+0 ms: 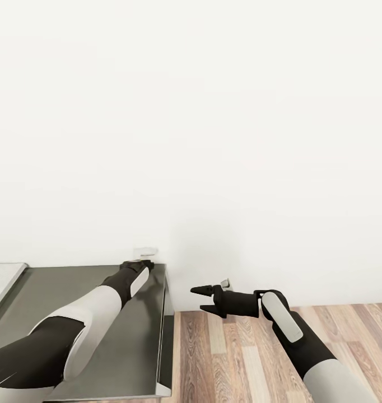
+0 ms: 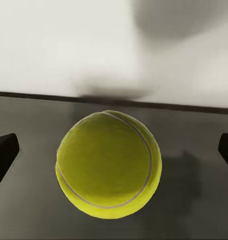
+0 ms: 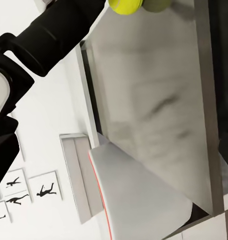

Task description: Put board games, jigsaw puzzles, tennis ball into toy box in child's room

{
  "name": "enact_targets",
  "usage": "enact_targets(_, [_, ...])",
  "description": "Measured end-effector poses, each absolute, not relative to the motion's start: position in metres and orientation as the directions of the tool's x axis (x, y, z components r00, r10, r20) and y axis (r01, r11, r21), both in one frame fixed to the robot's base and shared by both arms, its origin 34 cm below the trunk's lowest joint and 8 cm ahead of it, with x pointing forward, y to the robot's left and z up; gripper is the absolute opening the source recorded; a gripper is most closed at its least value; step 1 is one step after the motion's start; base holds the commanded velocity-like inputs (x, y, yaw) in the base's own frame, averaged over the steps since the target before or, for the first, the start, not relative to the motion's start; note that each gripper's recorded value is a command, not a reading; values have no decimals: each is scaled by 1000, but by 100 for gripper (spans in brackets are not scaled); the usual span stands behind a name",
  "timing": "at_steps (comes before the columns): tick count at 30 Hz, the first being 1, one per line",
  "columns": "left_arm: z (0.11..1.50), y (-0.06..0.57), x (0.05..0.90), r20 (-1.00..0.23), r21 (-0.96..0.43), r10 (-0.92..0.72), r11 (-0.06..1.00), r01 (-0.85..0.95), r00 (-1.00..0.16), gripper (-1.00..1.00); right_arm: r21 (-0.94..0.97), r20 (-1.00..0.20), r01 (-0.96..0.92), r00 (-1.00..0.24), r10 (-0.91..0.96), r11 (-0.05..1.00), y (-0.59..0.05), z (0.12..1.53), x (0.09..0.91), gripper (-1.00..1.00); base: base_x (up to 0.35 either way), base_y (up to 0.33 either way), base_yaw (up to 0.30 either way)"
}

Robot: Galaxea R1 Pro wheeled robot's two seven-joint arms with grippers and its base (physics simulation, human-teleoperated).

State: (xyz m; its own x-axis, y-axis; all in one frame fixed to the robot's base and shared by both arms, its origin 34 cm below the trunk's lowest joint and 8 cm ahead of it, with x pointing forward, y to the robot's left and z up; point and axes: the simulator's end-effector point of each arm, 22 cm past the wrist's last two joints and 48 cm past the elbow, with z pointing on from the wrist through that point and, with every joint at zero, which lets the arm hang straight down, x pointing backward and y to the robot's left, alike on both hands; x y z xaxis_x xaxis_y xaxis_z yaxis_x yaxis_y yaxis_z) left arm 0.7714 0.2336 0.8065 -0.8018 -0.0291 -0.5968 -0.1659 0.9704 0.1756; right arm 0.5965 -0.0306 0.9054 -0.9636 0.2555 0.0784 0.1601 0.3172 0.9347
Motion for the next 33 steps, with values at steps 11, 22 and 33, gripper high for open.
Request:
enact_targets(11, [800,234,769,-589,178,-28,970,-164,-808,100,933,88,169,-963,256,317,-31,901,596,100,11,18,0])
enact_targets(22, [796,232,768,-584,176,-29,971,-162,-811,100,933,94,175,-962,255,316,-30,898,595,100,0,0,0])
enact_targets(33, [794,232,767,-581,177,-29,971,-161,-813,100,932,97,178,-962,256,316,-31,896,595,100,0,0,0])
